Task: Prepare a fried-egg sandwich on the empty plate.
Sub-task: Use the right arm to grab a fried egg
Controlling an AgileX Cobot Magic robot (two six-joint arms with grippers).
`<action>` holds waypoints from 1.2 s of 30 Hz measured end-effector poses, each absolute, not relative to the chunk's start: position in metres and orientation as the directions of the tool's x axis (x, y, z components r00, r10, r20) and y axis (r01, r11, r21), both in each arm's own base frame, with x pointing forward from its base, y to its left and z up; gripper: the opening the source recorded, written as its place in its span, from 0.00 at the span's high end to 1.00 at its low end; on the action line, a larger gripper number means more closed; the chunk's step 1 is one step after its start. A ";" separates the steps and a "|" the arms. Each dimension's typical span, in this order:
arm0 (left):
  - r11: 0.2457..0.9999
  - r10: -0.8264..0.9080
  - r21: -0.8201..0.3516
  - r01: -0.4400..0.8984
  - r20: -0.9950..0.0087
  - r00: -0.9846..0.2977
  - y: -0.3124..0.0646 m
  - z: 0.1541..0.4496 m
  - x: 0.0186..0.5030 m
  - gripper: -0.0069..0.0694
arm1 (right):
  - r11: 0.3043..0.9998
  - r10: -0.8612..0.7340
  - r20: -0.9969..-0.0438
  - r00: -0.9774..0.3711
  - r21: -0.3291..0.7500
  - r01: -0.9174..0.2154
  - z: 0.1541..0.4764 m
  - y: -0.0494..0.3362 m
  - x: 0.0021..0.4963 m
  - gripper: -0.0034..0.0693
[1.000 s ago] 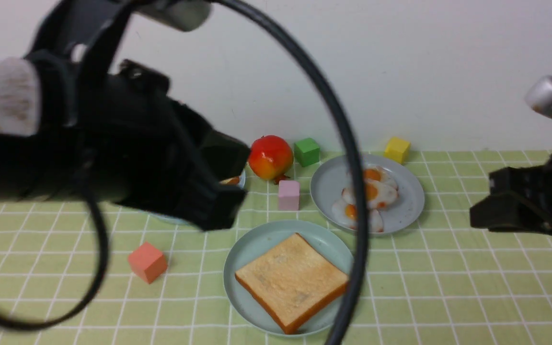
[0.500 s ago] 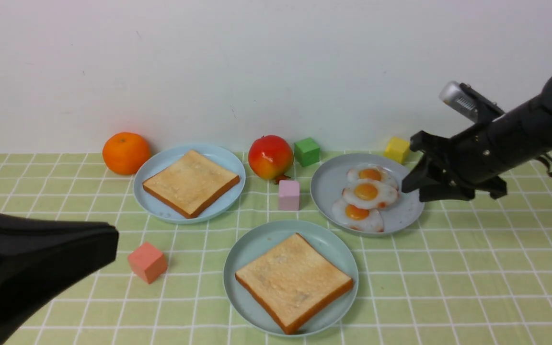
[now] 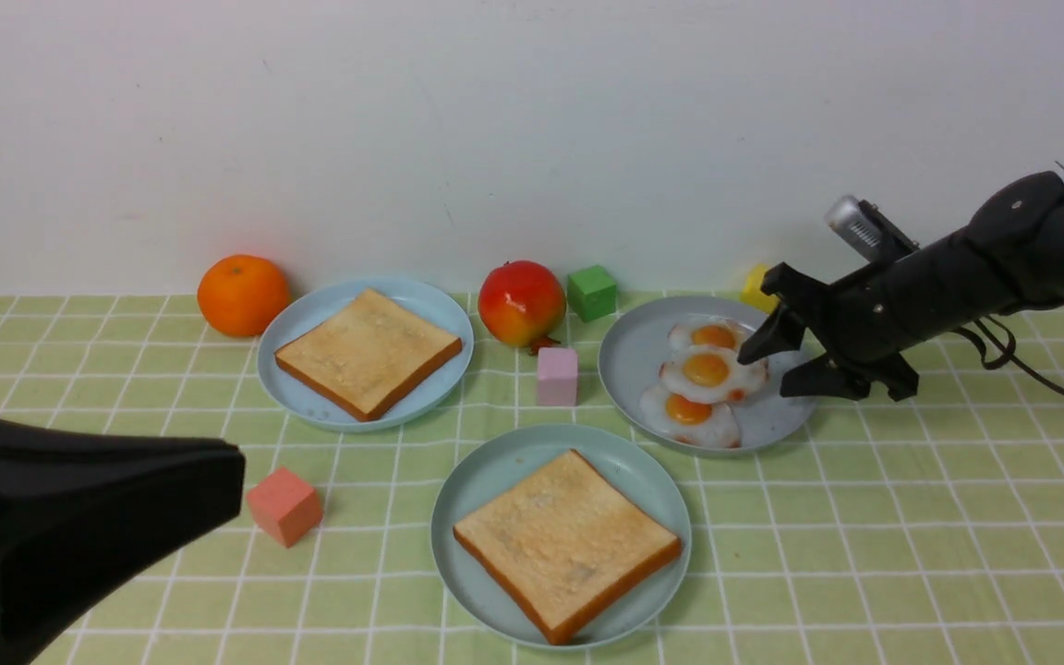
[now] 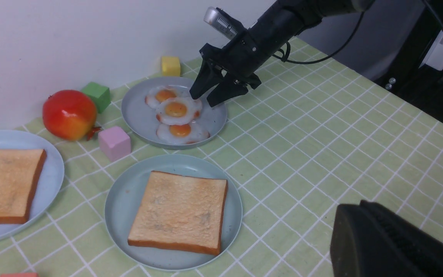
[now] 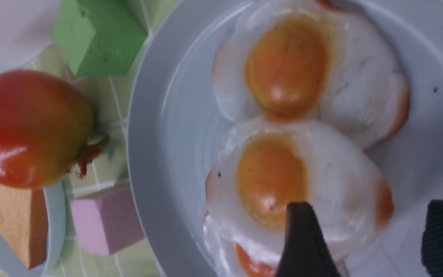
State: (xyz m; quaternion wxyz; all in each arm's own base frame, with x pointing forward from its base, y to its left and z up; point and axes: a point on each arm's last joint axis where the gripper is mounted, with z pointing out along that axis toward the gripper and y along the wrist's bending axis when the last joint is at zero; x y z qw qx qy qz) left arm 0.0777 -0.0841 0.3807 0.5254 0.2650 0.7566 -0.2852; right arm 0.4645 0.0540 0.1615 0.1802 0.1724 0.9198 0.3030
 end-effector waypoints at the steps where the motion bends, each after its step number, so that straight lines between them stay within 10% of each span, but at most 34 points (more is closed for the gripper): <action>1: 0.697 0.101 -0.153 0.701 -0.946 -0.308 -0.084 0.381 0.078 0.93 | 0.757 0.429 -0.232 -0.873 0.619 0.207 0.161 0.054 0.466 0.37; 36: 0.695 0.078 -0.155 0.703 -0.955 -0.287 -0.085 0.383 0.078 0.93 | 0.768 0.395 -0.264 -0.880 0.620 0.159 0.151 0.063 0.476 0.44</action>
